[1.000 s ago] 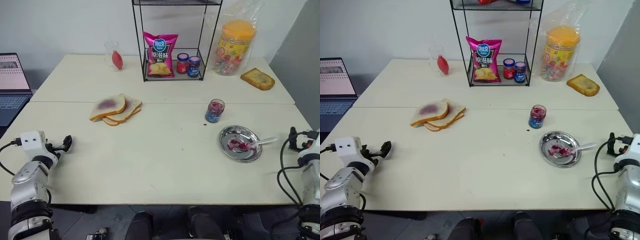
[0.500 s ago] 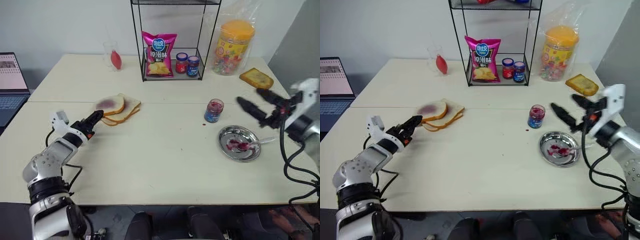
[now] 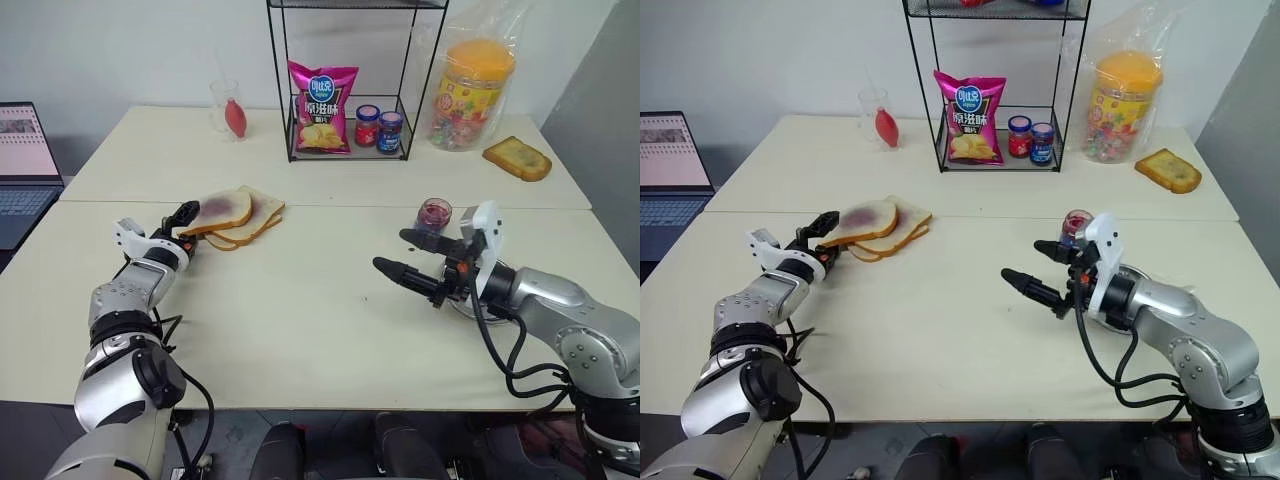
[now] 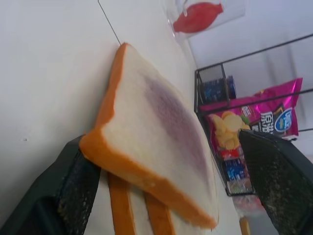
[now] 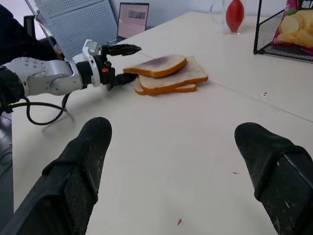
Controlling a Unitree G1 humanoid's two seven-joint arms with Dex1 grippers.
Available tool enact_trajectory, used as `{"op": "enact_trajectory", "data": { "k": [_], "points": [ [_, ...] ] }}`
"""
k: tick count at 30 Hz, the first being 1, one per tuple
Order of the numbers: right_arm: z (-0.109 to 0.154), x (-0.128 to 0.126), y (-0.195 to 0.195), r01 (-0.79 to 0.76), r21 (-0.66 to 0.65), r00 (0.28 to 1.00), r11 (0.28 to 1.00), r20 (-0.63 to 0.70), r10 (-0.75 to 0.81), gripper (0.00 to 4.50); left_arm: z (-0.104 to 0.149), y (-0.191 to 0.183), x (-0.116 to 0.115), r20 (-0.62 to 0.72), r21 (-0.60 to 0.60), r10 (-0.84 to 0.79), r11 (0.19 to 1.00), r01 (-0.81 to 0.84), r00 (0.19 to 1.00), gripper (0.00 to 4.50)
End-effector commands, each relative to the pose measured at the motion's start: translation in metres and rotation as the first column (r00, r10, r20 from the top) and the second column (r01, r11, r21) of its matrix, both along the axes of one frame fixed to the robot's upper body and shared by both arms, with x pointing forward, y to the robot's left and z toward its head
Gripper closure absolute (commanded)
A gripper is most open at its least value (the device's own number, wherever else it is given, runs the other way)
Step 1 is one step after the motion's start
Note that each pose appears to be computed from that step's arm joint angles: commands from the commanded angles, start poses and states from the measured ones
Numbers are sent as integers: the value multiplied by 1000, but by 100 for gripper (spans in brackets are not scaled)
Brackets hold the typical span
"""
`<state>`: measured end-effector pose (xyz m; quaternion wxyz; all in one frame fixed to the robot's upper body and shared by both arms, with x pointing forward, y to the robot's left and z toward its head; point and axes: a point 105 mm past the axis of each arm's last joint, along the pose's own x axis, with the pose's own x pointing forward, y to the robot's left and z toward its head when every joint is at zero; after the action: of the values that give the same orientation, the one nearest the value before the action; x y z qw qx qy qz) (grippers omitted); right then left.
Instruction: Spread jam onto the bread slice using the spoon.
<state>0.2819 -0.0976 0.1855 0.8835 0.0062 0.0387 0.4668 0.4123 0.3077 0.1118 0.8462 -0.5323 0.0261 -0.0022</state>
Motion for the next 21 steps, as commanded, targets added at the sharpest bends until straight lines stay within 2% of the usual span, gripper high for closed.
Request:
{"op": "enact_trajectory", "data": {
  "k": [1, 4, 8, 16, 19, 21],
  "points": [
    [15, -3, 1, 9, 15, 998, 1000, 68, -10, 0, -1, 0, 0, 2, 23, -17, 1000, 17, 1000, 72],
    [20, 3, 0, 39, 37, 996, 999, 79, -42, 0, 4, 1, 1, 12, 34, -20, 999, 20, 1000, 147],
    [23, 5, 0, 47, 46, 995, 998, 87, -51, 0, 7, 3, 2, 16, 50, -20, 999, 19, 1000, 218],
    [24, 7, -1, 55, 59, 994, 997, 87, -60, 0, 21, 11, 2, 38, 76, -11, 997, 8, 999, 397],
    [22, 8, -2, 59, 60, 994, 996, 86, -64, 0, 23, 16, 1, 38, 96, 1, 995, -4, 999, 446],
    [21, 9, -1, 60, 61, 994, 996, 87, -65, 0, 28, 18, 0, 45, 124, -2, 992, -4, 999, 449]
  ]
}}
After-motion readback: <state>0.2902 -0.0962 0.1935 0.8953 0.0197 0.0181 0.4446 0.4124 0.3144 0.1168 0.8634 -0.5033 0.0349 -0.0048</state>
